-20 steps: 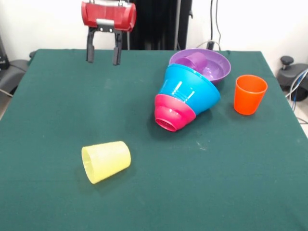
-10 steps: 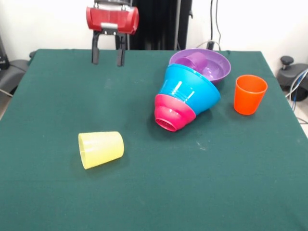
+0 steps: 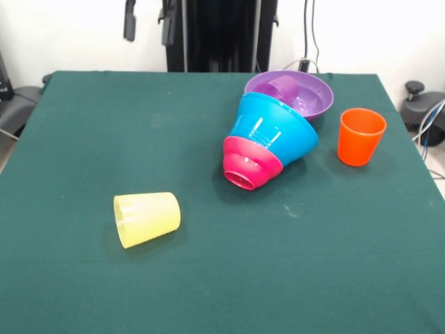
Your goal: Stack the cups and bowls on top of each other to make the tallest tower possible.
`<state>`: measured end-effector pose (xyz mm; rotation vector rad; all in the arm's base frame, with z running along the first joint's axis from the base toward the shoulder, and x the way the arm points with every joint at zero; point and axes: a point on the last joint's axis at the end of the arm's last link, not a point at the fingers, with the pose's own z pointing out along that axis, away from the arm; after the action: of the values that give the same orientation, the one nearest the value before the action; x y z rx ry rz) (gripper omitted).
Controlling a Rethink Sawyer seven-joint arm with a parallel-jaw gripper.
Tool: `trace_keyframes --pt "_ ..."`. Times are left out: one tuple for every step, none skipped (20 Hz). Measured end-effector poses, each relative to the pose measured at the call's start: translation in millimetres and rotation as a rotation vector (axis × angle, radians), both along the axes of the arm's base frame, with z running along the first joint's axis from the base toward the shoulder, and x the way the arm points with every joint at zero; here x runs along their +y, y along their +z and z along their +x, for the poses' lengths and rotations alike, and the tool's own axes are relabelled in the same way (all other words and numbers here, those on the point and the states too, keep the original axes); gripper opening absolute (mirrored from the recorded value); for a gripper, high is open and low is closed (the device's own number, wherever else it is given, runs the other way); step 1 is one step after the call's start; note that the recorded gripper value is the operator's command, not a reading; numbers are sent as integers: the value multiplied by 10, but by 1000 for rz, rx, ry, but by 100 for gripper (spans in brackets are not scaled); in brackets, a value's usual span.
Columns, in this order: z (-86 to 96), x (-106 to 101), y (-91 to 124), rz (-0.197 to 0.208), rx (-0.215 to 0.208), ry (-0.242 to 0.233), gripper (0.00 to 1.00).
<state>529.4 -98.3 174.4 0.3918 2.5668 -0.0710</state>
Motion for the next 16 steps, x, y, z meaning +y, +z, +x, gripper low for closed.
trace_keyframes --pt "2 47 35 -3 -4 6 100" --pt "5 86 58 -6 -7 12 100" --pt "8 163 89 -12 -11 25 100" --pt "12 253 112 -17 -13 40 100" --pt "15 352 126 -23 -14 57 100" --pt "0 550 117 -31 -9 89 100" --pt "-20 641 99 -34 -3 103 100" --pt "-31 688 88 -35 -1 110 100" --pt "-86 875 31 -41 11 137 100" --pt "-129 985 -15 -43 19 153 100" --pt "-155 1046 -44 -45 23 162 100" --pt "-188 1120 -83 -45 28 174 100" --pt "-224 1195 -130 -46 32 185 100" --pt "-256 1253 -178 -44 34 193 100" --pt "-284 1297 -225 -42 36 197 100" --pt "-325 1335 -306 -36 38 193 100"
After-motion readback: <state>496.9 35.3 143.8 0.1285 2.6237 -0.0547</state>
